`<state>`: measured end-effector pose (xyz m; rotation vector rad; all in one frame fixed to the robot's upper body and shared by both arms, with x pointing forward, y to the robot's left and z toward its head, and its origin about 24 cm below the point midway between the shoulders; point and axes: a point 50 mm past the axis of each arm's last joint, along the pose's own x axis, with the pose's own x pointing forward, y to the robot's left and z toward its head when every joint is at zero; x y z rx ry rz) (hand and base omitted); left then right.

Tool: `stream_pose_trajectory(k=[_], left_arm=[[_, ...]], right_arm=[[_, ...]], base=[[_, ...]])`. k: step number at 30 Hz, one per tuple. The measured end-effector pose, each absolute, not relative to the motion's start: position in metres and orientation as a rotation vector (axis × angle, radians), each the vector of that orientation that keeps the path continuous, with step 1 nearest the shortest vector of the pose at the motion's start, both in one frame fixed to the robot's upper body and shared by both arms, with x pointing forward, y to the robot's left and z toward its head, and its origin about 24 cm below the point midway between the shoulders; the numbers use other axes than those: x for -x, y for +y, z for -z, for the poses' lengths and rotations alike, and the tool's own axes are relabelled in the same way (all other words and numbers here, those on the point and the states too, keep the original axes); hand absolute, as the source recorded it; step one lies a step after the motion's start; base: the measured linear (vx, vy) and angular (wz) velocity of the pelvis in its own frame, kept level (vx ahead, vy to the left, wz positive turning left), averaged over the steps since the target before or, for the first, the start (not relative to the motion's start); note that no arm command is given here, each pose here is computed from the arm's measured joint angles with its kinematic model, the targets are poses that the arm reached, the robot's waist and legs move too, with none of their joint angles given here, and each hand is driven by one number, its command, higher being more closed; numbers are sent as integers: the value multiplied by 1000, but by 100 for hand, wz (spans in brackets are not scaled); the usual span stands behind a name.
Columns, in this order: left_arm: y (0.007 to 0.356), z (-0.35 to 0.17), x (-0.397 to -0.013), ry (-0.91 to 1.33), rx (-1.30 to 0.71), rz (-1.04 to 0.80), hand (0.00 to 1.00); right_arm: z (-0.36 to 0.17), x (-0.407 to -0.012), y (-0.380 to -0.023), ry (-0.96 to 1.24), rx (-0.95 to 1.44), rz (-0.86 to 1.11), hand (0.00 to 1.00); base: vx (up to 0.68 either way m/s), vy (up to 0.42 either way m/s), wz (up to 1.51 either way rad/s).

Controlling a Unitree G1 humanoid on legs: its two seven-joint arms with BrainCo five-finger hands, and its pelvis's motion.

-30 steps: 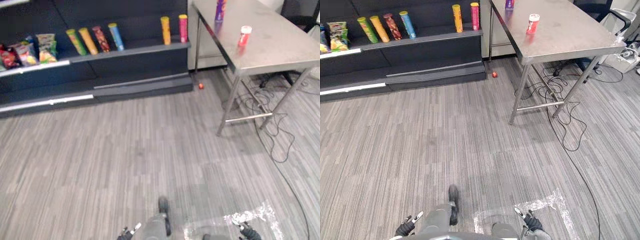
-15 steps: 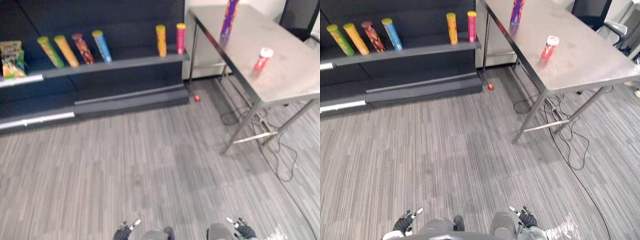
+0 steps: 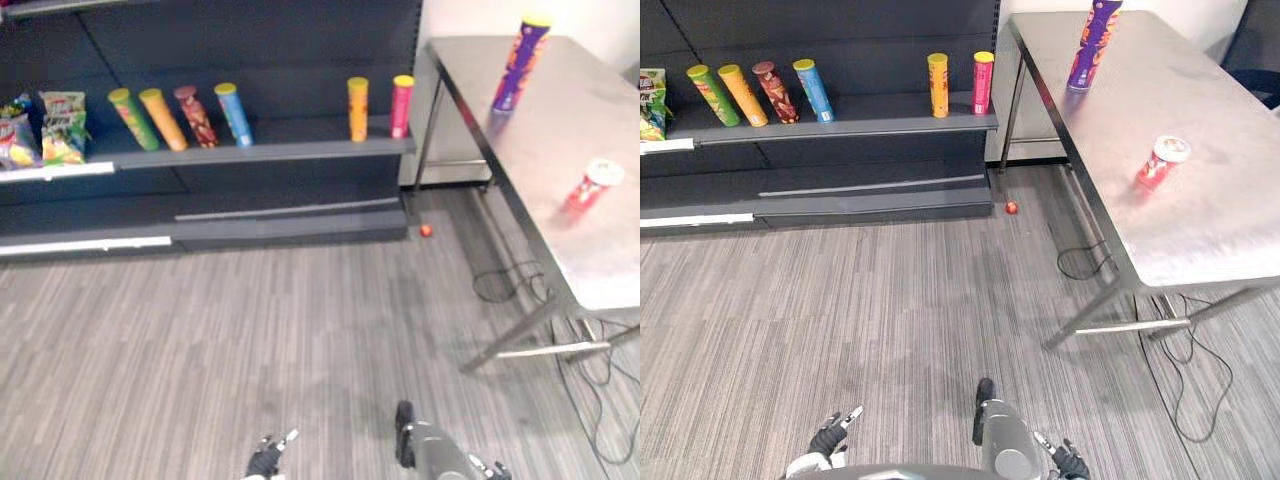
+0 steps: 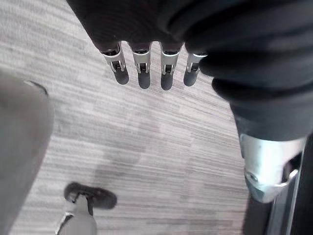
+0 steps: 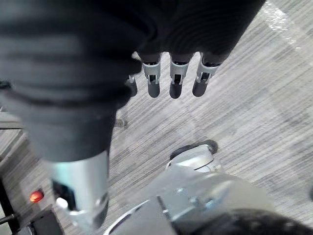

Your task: Put the gum and the chips on the shelf.

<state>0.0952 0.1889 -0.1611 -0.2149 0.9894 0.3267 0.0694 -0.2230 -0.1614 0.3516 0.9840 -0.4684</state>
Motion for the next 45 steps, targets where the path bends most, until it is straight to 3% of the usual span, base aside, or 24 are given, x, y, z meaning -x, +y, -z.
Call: stream_pose_trajectory(k=[8, 17, 19, 22, 30, 37, 45], left_arm=[[194, 154, -108, 904, 268, -386, 0], [201, 156, -101, 930, 226, -376, 0], [218, 156, -96, 958, 151, -374, 0], [223, 157, -89, 989, 119, -370, 0], [223, 160, -75, 1050, 9, -263, 0], [204, 166, -68, 1082, 78, -270, 0], [207, 163, -78, 1039, 104, -280, 0]], right_arm=[[160, -76, -224, 955, -374, 514, 0], [159, -62, -243, 996, -312, 553, 0], [169, -49, -215, 1072, -380, 531, 0], [172, -40, -207, 1103, -407, 545, 0], [164, -65, -218, 1017, -331, 480, 0], [154, -104, -217, 934, -256, 359, 0], [154, -105, -211, 923, -232, 315, 0]], base=[[431, -82, -27], [312, 408, -39], [377, 431, -28], [335, 422, -29], [224, 237, -47], [125, -53, -72], [-33, -53, -28]])
